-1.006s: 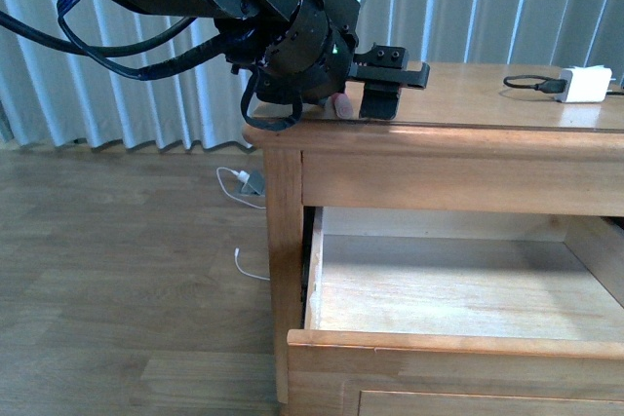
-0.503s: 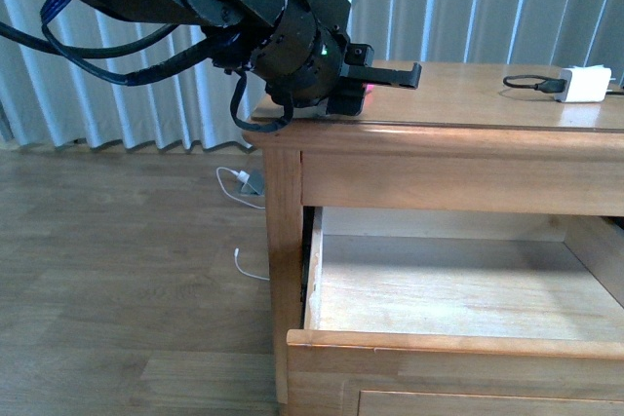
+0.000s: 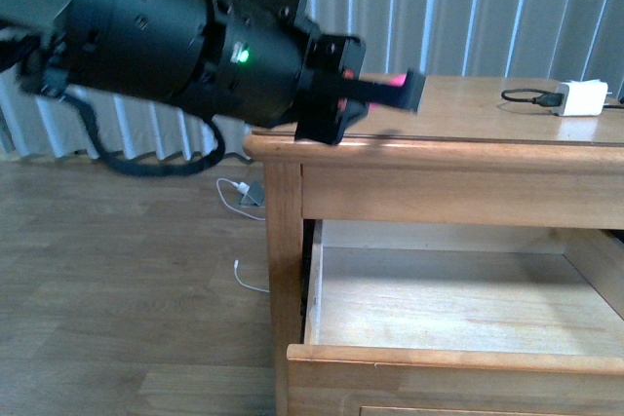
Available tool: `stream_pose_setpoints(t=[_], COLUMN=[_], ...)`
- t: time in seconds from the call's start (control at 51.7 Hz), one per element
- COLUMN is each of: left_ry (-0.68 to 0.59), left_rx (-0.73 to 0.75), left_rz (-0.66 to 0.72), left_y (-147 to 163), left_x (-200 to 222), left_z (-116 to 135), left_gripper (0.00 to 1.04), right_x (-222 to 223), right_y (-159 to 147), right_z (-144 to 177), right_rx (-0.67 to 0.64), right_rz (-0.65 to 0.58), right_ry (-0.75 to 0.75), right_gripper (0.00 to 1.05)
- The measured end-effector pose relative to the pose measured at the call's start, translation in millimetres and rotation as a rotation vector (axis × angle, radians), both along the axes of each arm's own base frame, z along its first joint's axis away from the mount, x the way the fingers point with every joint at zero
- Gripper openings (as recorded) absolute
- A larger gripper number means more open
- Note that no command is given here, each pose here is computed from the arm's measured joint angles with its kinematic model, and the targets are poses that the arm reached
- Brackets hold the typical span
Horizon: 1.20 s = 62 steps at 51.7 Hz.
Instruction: Place pink marker in drawer with both arms
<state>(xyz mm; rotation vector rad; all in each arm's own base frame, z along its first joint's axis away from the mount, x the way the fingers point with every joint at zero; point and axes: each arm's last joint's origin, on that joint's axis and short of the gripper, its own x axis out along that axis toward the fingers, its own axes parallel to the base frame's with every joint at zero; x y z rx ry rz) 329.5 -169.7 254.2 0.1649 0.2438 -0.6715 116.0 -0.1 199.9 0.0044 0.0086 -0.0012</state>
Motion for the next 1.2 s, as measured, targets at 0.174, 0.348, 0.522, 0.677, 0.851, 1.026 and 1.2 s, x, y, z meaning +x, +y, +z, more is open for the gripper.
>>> stream_pose_setpoints(t=[0.174, 0.348, 0.522, 0.677, 0.851, 1.026, 1.2], left_ry=[0.041, 0.065, 0.118, 0.158, 0.190, 0.220, 0.223], left_rx=[0.056, 0.073, 0.079, 0.075, 0.087, 0.120, 0.141], left_rz=[-0.051, -0.072, -0.076, -0.085, -0.079, -0.057, -0.020], left_y=[0.3, -18.0, -46.5, -70.6, -88.5, -96.0, -94.7], left_x=[-12.7, -8.5, 5.8, 16.0, 24.9, 29.7, 29.9], left_z=[-26.3, -44.9, -66.4, -79.0, -85.1, -95.2, -102.3], left_gripper=[0.15, 0.15, 0.15, 0.15, 0.15, 0.15, 0.39], right_x=[0.0, 0.0, 0.0, 0.0, 0.0, 0.0, 0.0], right_y=[0.0, 0.0, 0.0, 0.0, 0.0, 0.0, 0.0], right_z=[0.0, 0.0, 0.0, 0.0, 0.0, 0.0, 0.0], right_rx=[0.000, 0.000, 0.000, 0.000, 0.000, 0.000, 0.000], right_rz=[0.000, 0.000, 0.000, 0.000, 0.000, 0.000, 0.000], right_ry=[0.000, 0.000, 0.000, 0.000, 0.000, 0.000, 0.000], right_gripper=[0.96, 0.96, 0.96, 0.96, 0.96, 0.96, 0.96])
